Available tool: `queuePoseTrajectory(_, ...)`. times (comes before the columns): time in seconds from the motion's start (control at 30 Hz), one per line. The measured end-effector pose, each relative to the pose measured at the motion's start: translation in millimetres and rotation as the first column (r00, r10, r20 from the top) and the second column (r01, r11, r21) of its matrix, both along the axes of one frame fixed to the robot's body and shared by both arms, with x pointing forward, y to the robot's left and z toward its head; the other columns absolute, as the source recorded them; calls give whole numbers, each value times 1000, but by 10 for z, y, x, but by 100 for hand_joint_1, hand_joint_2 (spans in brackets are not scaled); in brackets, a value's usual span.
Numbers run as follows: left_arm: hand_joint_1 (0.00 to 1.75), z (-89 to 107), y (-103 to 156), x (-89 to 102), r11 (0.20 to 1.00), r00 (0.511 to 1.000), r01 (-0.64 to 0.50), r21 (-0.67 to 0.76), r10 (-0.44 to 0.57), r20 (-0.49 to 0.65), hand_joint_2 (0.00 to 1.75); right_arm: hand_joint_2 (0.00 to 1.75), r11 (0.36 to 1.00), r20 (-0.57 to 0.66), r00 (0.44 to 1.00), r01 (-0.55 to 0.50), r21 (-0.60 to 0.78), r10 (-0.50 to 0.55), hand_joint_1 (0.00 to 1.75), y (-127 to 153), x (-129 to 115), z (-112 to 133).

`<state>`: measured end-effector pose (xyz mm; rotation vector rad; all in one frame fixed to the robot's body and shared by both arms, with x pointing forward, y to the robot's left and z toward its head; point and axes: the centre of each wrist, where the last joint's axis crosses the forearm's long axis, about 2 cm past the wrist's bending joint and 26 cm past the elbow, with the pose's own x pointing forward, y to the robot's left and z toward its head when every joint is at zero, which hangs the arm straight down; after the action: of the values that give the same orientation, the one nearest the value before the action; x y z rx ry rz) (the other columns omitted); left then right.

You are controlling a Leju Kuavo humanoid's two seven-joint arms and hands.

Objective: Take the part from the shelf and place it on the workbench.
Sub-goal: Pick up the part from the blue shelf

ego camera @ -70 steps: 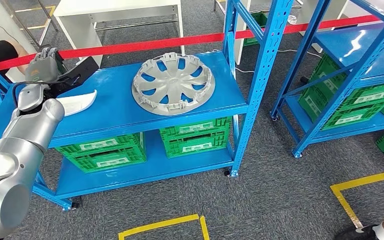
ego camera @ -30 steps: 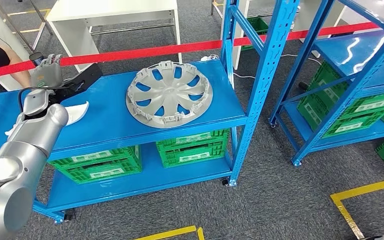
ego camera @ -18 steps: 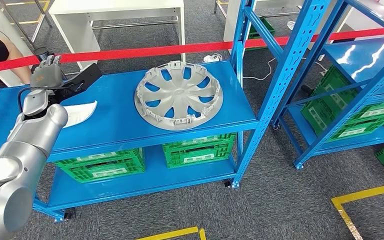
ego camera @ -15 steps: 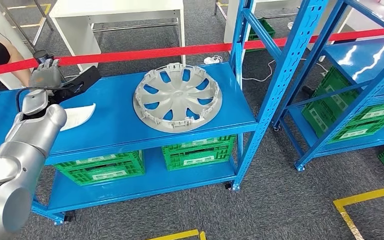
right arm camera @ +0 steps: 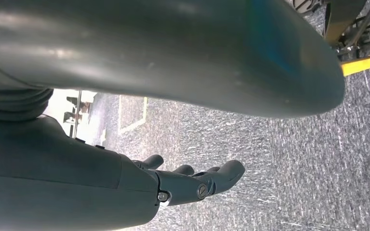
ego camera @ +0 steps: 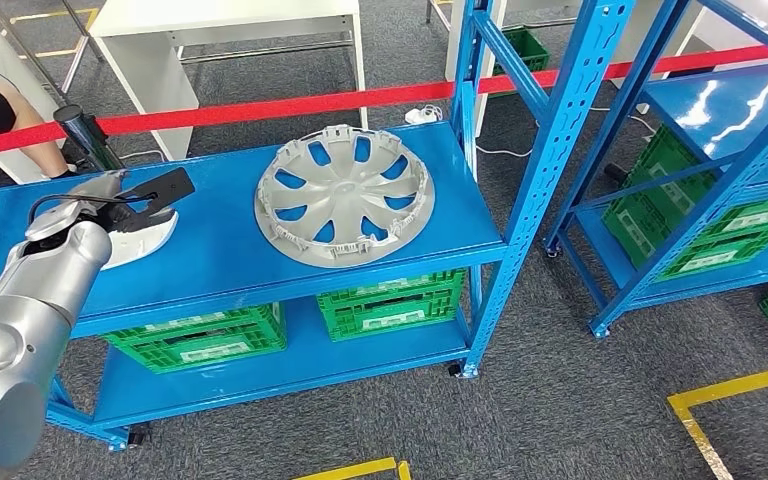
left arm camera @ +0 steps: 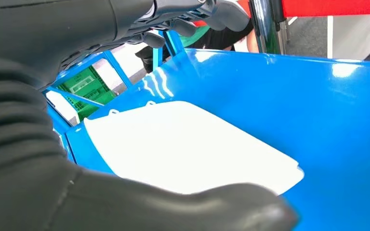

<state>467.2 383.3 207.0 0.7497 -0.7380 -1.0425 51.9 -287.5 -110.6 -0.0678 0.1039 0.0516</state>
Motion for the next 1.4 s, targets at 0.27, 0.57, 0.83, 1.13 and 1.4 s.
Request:
queuePoseTrajectory(0.27, 0, -14, -1, -9, 1000, 998, 29, -11, -30, -59, 175, 0, 1000, -1, 1000, 14, -2, -14, 0, -7, -6, -1)
queuePoseTrajectory(0.57, 0, -62, 0, -33, 999, 993, 38, -20, -40, -107, 175, 0, 1000, -2, 1000, 15, -3, -15, 0, -10, -10, -1)
queuePoseTrajectory(0.83, 0, -205, 3, -104, 998, 986, 48, -30, -52, -160, 175, 0, 1000, -3, 1000, 11, -8, -11, 0, -12, -12, -1)
queuePoseTrajectory(1.13, 0, -313, -1, -157, 999, 986, 38, -15, -40, -164, 175, 0, 1000, -3, 1000, 16, -8, -16, 0, -14, -13, -2)
queuePoseTrajectory(1.4, 0, -355, -13, -177, 999, 985, 37, -12, -38, -167, 175, 0, 1000, -3, 1000, 16, -8, -16, 0, -14, -13, -2)
